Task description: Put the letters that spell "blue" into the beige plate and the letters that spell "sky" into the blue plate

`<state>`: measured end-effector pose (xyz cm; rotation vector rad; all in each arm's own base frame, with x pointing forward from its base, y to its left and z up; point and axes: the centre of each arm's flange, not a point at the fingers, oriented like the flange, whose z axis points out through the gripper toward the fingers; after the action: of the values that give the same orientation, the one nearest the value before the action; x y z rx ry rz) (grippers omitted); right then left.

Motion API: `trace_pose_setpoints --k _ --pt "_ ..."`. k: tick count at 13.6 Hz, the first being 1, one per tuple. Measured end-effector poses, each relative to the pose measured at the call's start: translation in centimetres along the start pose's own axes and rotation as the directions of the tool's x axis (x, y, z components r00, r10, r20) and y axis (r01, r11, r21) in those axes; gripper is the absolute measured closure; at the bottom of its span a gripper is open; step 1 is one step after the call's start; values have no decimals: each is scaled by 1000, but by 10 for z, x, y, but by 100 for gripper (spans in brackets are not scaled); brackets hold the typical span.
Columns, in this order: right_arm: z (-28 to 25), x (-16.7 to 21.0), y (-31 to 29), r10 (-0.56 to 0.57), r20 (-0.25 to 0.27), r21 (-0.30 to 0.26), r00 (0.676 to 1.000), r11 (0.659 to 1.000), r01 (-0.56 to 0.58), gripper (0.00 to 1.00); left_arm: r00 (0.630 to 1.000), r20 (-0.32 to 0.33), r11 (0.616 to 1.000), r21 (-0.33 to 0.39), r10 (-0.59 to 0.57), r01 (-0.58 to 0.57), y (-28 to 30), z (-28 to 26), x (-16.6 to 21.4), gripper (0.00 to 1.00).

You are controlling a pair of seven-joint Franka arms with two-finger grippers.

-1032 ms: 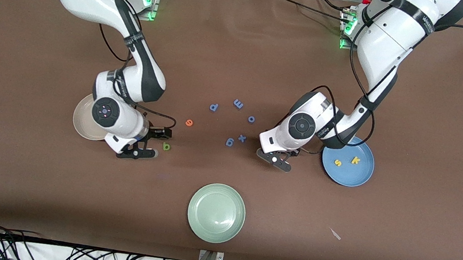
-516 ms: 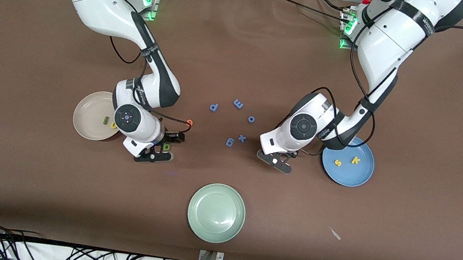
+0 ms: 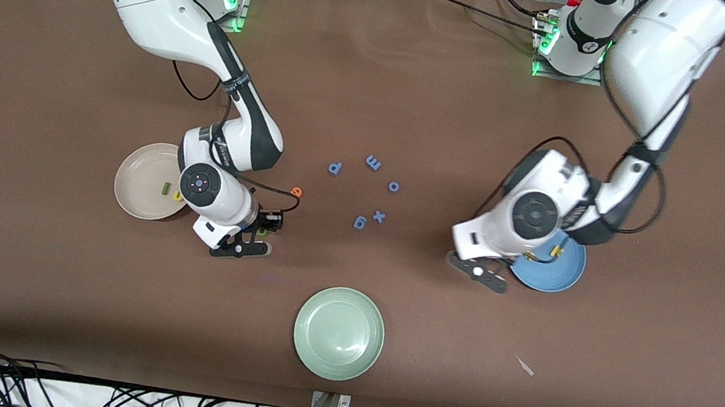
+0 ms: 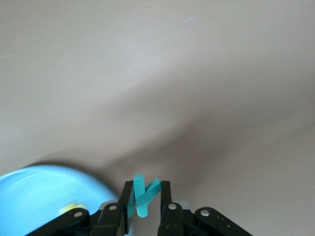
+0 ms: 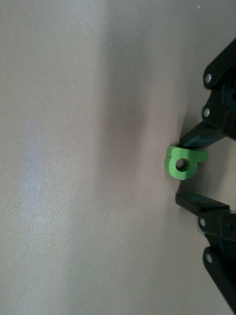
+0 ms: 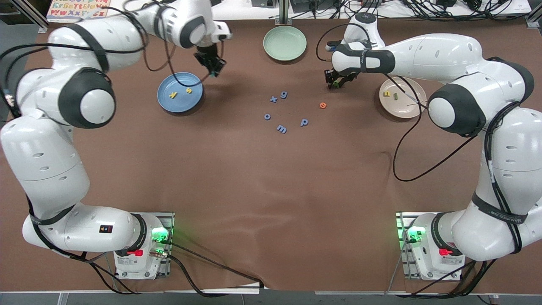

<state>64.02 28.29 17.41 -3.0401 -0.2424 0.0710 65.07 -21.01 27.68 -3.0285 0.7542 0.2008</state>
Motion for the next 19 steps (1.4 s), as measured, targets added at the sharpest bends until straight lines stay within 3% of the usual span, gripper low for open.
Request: trace_pose_setpoints --k 2,4,6,8,11,14,17,19 --pt "-3 1 -2 0 -4 4 1000 1000 0 70 997 36 998 -13 67 -66 -69 -3 -24 75" --pt "-7 3 -2 1 -11 6 1000 1000 -1 72 993 74 995 -46 87 -84 -120 18 -51 75" --pt "-8 5 1 5 -9 3 1000 1000 -5 73 990 117 994 -79 83 -74 -136 44 -71 75" --pt "-13 7 4 9 4 1 1000 1000 -9 73 987 130 992 -90 99 -88 -125 52 -72 60" --pt "-34 13 22 3 52 -9 999 1000 -2 73 986 119 991 -87 115 -105 -112 46 -66 30" --pt "-61 10 61 -30 118 -36 993 999 34 73 992 69 993 -57 110 -106 -115 14 -58 1" --pt "-76 1 115 -70 152 -68 986 994 81 73 993 56 995 -8 103 -102 -99 -67 -64 0" --pt "-80 -11 153 -90 206 -81 974 991 109 73 995 69 997 7 75 -76 -88 -123 -75 0"
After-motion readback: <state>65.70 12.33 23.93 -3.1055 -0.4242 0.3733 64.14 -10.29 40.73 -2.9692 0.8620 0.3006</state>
